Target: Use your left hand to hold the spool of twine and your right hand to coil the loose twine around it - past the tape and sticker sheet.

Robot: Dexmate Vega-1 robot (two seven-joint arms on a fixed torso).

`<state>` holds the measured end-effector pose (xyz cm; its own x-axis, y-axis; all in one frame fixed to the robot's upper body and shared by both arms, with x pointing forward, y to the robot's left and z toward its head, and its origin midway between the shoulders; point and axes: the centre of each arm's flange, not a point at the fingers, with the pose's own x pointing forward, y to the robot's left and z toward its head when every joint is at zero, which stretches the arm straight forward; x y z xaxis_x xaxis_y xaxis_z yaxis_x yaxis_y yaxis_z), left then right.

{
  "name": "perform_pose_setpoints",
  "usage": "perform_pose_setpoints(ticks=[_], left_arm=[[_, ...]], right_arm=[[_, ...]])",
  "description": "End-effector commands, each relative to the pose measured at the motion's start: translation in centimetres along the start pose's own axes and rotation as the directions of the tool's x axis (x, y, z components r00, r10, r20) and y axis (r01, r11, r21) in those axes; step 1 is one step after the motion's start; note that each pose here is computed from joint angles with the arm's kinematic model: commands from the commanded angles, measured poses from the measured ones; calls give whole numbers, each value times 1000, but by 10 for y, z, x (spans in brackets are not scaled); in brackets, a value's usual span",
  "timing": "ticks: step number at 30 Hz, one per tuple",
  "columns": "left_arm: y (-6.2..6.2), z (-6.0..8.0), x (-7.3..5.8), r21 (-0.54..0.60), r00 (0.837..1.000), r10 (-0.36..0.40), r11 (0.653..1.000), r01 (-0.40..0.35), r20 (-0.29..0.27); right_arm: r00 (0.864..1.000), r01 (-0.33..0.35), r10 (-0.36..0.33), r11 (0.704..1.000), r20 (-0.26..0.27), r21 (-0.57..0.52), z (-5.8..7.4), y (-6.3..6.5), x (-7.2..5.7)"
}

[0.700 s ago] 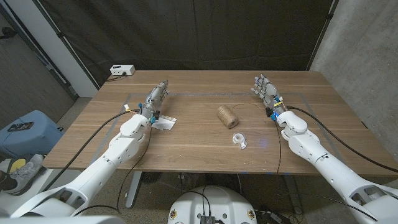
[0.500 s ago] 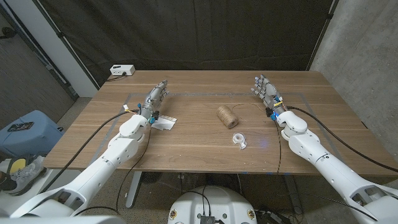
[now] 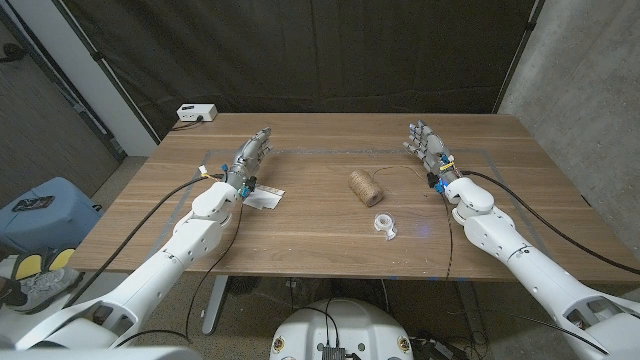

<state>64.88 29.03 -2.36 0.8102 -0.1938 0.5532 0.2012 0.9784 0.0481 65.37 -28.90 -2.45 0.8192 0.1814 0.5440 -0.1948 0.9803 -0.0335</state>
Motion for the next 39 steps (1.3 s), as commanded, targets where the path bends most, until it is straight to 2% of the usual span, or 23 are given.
perform_pose_setpoints(ticks=[1, 10, 20, 29, 39], left_arm=[[-12, 13, 13, 46, 999, -50, 998, 49, 12], [-19, 24, 17, 104, 995, -101, 990, 98, 19], [-20, 35, 22, 178, 987, -159, 972, 153, 22], [-22, 48, 31, 256, 972, -233, 941, 221, 19], [-29, 62, 43, 347, 948, -317, 891, 292, 18]], right_arm=[[1000, 13, -13, 1000, 8, -8, 0, -4, -2], [1000, 24, -24, 1000, 12, -17, 0, -7, -5], [999, 27, -27, 999, 17, -25, 0, -5, -2], [999, 32, -31, 999, 26, -31, 1, 0, 4], [999, 41, -40, 999, 34, -34, 2, -1, 8]])
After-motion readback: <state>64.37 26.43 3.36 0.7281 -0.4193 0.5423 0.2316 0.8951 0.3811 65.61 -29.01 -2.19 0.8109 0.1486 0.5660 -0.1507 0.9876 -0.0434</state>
